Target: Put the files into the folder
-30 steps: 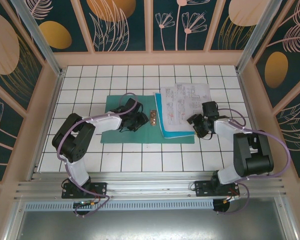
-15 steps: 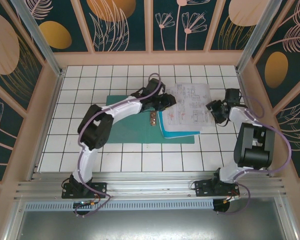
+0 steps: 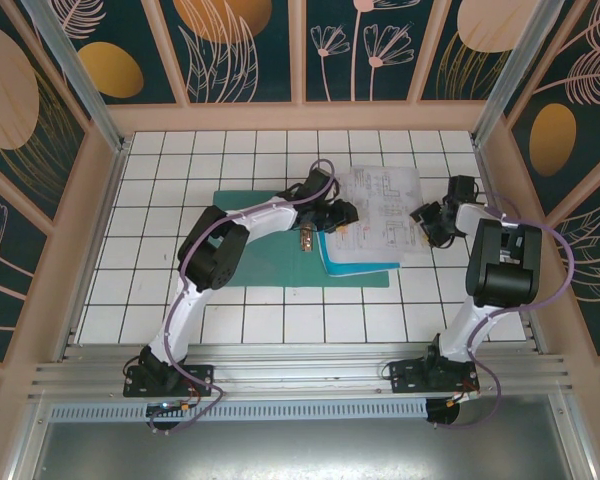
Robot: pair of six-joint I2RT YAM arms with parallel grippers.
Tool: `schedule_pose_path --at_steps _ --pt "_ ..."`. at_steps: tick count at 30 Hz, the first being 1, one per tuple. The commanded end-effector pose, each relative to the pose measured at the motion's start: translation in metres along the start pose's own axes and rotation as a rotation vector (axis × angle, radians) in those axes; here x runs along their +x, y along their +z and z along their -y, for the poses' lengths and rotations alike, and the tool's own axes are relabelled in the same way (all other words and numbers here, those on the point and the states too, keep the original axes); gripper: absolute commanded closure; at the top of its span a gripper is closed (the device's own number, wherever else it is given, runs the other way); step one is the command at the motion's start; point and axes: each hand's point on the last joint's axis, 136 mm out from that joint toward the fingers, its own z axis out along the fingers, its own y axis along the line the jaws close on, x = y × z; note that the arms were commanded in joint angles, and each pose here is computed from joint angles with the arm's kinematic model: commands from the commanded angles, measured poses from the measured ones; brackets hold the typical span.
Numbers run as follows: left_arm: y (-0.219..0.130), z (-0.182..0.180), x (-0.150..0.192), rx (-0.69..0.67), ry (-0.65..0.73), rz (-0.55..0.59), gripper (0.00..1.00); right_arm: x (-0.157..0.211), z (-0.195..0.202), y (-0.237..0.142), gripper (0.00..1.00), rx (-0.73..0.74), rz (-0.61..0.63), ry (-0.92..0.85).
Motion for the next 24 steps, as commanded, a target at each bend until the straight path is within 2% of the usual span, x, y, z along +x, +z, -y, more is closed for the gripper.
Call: schedule_pose_path --at_steps 1,11,16,21,24 --pt "0.011 -0.016 0.012 -0.027 0.011 -0.043 0.61 0.001 -0.004 0.002 0.42 -0.009 -0.014 -0.03" --pt "0.019 -0.031 0.02 -0.06 0.012 -0.066 0.61 0.016 -0.011 0.009 0.42 -0.029 -0.051 -0.05" --pt "0.018 -0.03 0.02 -0.058 0.018 -0.065 0.64 0.019 -0.014 0.007 0.42 -0.039 -0.054 -0.051" --pt "0.012 -0.022 0.014 -0.052 0.038 -0.041 0.76 0.019 -0.015 0.004 0.42 -0.039 -0.05 -0.053" --pt "0.006 -0.012 0.01 -0.038 0.053 -0.023 0.89 0.016 -0.016 0.001 0.42 -0.036 -0.037 -0.06"
